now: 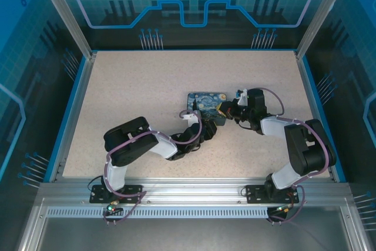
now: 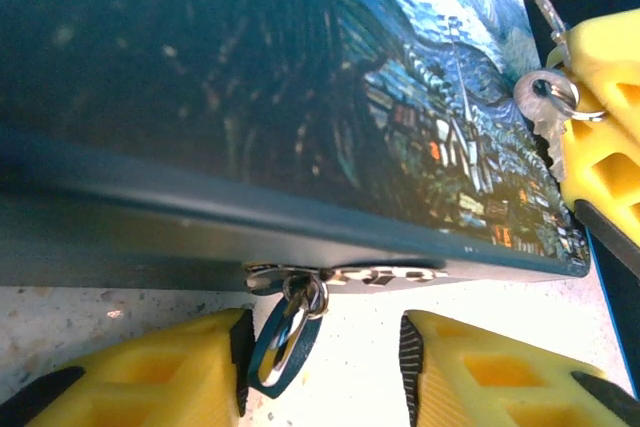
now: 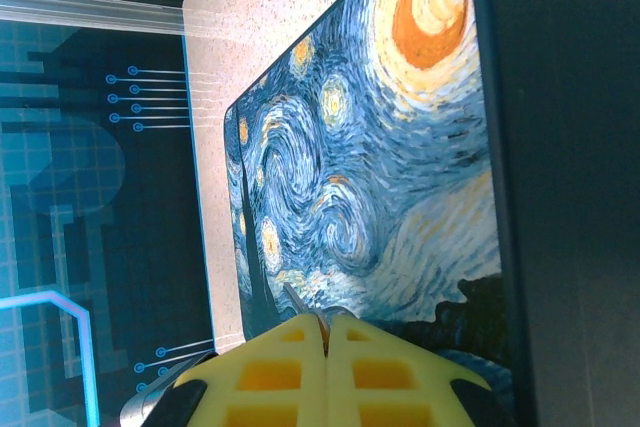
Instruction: Unlock the padlock with the key
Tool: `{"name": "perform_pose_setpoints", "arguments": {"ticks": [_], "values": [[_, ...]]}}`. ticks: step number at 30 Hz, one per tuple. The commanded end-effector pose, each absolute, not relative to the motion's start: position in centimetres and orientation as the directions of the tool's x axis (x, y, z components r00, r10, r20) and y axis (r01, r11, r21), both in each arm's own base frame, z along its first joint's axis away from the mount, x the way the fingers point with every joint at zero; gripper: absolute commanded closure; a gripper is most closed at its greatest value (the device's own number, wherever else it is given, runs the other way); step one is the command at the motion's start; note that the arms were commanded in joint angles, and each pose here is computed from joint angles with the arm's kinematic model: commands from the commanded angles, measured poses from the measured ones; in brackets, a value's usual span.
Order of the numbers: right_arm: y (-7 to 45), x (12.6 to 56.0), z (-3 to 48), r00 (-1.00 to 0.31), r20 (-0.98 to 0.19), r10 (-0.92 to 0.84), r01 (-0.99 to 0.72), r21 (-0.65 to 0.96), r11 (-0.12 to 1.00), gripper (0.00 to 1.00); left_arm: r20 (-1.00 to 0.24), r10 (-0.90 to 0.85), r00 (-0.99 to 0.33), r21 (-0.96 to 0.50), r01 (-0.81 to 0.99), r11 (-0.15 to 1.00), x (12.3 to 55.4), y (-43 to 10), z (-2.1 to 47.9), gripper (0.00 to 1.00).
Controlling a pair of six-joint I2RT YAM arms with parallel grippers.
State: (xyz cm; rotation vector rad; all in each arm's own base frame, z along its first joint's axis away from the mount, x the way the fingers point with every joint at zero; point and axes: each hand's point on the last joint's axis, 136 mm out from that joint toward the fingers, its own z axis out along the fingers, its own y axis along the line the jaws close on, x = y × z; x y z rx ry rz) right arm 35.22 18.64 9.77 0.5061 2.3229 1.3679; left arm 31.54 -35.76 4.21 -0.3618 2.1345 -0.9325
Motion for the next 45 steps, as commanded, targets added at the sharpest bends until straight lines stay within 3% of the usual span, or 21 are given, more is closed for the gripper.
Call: {"name": "perform_pose_setpoints", "arguments": {"ticks": [1, 15, 20, 25, 37, 45], "values": [[18.5, 35.8, 9.9, -0.859, -0.154, 0.488, 0.099, 0.886, 0.453, 1.0, -0.569, -0.483, -0.665, -0.688, 0.063, 0.723, 31.7, -36.4, 4.1, 0.57], [18.5, 36.1, 9.5, -0.862, -0.143, 0.485, 0.108, 0.885, 0.454, 1.0, -0.585, -0.483, -0.651, -0.663, 0.042, 0.748, 32.3, -36.2, 2.9, 0.68], [18.5, 36.0, 9.4, -0.863, -0.14, 0.486, 0.111, 0.885, 0.452, 1.0, -0.583, -0.492, -0.646, -0.668, 0.037, 0.743, 32.3, -36.1, 2.5, 0.8], [18.6, 36.4, 10.1, -0.863, -0.145, 0.484, 0.1, 0.89, 0.445, 1.0, -0.568, -0.497, -0.656, -0.693, 0.054, 0.719, 32.4, -36.1, 3.4, 1.0], [19.4, 37.3, 16.9, -0.855, -0.218, 0.47, -0.017, 0.919, 0.394, 1.0, -0.432, -0.436, -0.79, -0.783, 0.089, 0.615, 30.6, -35.2, 7.2, 1.0], [18.9, 33.9, 18.8, -0.848, -0.251, 0.467, -0.056, 0.918, 0.392, 1.0, -0.315, -0.408, -0.857, -0.843, 0.055, 0.535, 29.7, -35.2, 8.9, 1.0]]}}
